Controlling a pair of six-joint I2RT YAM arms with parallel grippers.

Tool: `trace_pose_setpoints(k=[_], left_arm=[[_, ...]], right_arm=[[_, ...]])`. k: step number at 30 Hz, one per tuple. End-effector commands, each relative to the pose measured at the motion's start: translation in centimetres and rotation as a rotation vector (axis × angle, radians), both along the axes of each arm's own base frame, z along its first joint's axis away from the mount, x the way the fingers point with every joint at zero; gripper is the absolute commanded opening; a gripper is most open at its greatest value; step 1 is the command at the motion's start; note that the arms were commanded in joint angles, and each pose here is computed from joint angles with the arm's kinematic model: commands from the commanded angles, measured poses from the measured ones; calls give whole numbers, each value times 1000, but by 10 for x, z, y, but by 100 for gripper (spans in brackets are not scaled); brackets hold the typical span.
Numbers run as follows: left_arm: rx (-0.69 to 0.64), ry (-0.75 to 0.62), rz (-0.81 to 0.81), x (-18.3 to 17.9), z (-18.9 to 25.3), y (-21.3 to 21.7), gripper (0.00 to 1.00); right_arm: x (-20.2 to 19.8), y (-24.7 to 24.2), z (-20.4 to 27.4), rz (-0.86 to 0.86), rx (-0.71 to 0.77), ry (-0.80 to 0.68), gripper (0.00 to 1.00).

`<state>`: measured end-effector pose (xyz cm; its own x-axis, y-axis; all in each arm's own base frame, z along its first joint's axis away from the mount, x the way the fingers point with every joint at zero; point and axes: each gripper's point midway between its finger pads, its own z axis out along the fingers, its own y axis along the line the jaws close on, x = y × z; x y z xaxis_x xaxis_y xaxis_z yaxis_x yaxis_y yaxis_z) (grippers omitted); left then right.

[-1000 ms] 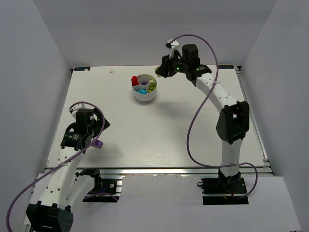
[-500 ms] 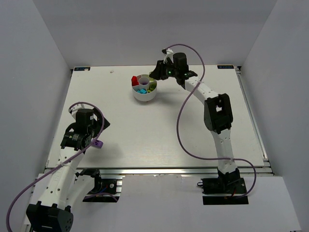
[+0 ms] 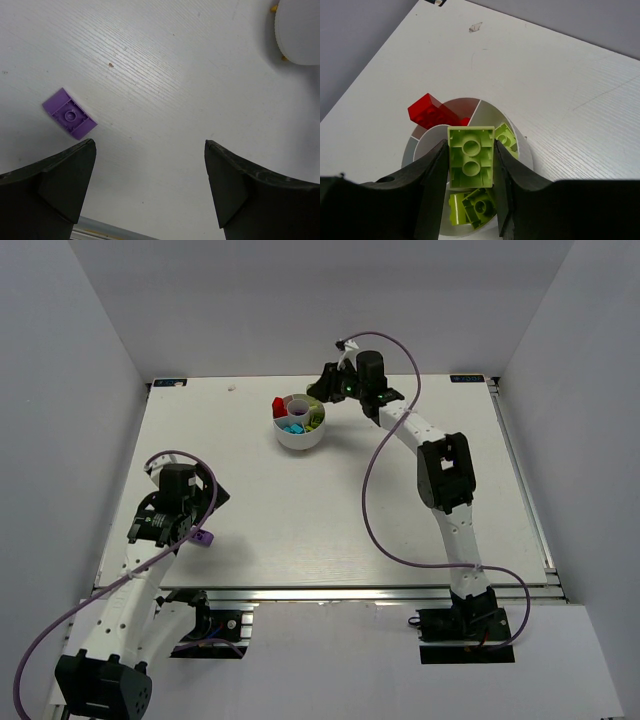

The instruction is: Sort the legos into containers by color

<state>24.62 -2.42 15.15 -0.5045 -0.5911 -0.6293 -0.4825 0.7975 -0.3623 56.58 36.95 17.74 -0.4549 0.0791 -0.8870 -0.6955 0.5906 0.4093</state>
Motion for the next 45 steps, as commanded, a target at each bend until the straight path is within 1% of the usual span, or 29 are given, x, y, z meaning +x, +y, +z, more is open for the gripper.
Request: trace_pose_setpoints(k=[1, 7, 8, 9, 11, 12, 14, 15, 16, 17, 19, 20, 28, 30, 31, 32, 33, 34, 35, 36, 37, 38, 39, 40, 41, 42, 43, 44, 45], left_arm=[[-9, -10, -1, 2, 4, -1, 98], [-9, -4, 1, 1, 3, -1, 98], [-10, -2, -1, 0, 3, -1, 98], [-11, -4, 0, 1, 3, -1, 98], [-11, -2, 1, 0, 3, -1, 98], [-12, 0, 2, 0, 3, -1, 98], [-12, 2, 0, -1, 3, -1, 98], [-14, 2, 2, -2, 3, -1, 98], [-14, 0, 2, -2, 4, -1, 98], [-14, 2, 4, -3, 3, -1, 98], [-18, 2, 4, -3, 3, -1, 98], [-18, 0, 4, -3, 3, -1, 98], [-29, 8, 23, -5, 1, -1, 98], [-52, -11, 68, -4, 4, 1, 98], [-61, -11, 92, -6, 3, 2, 98], [-69, -12, 115, -7, 2, 4, 98], [-76, -11, 121, -7, 1, 3, 98], [-83, -15, 123, -8, 1, 3, 98], [-96, -7, 138, -9, -2, 2, 98], [-98, 7, 152, -12, -6, 4, 95], [-97, 41, 166, -17, -13, 4, 89], [-100, 62, 189, -19, -18, 6, 83], [-99, 93, 203, -23, -26, 7, 77], [-95, 139, 218, -28, -36, 8, 67], [-103, 162, 240, -30, -42, 9, 66], [-102, 189, 252, -33, -50, 10, 66], [-95, 228, 279, -34, -58, 14, 66], [-93, 249, 308, -36, -63, 17, 68], [-83, 266, 338, -36, -67, 22, 71]], right_arm=[[13, 3, 18, -17, 47, -65, 0], [18, 4, 13, -34, 53, -66, 0], [19, 4, 11, -38, 51, -68, 3], [21, 4, 11, -42, 52, -75, 10], [22, 4, 6, -48, 47, -74, 17], [23, 3, 4, -50, 43, -75, 23], [23, 4, -1, -47, 39, -69, 31], [23, 4, -4, -45, 37, -65, 39], [22, 4, -4, -44, 38, -65, 43], [22, 4, -5, -42, 37, -63, 49], [21, 4, -7, -37, 36, -64, 54], [21, 5, -7, -34, 35, -65, 56], [22, 0, 6, -36, 46, -81, 58], [22, -9, 22, -31, 48, -109, 66], [21, -15, 21, -13, 18, -142, 74], [16, -18, 27, 28, 8, -173, 89], [14, -31, 51, 38, 5, -232, 89], [9, -41, 39, 54, -16, -228, 89], [-1, -46, 43, 111, -27, -273, 89], [-4, -65, 66, 120, -22, -337, 89], [-15, -74, 51, 156, -31, -317, 89], [-35, -77, 55, 269, -14, -339, 89], [-44, -92, 67, 289, -14, -348, 86], [-58, -98, 52, 320, -17, -294, 72], [-67, -102, 47, 343, -39, -298, 63], [-82, -110, 53, 373, -90, -341, 54], [-93, -113, 50, 388, -113, -354, 37], [-112, -118, 24, 407, -129, -308, 32], [-127, -122, 40, 424, -154, -388, 29]])
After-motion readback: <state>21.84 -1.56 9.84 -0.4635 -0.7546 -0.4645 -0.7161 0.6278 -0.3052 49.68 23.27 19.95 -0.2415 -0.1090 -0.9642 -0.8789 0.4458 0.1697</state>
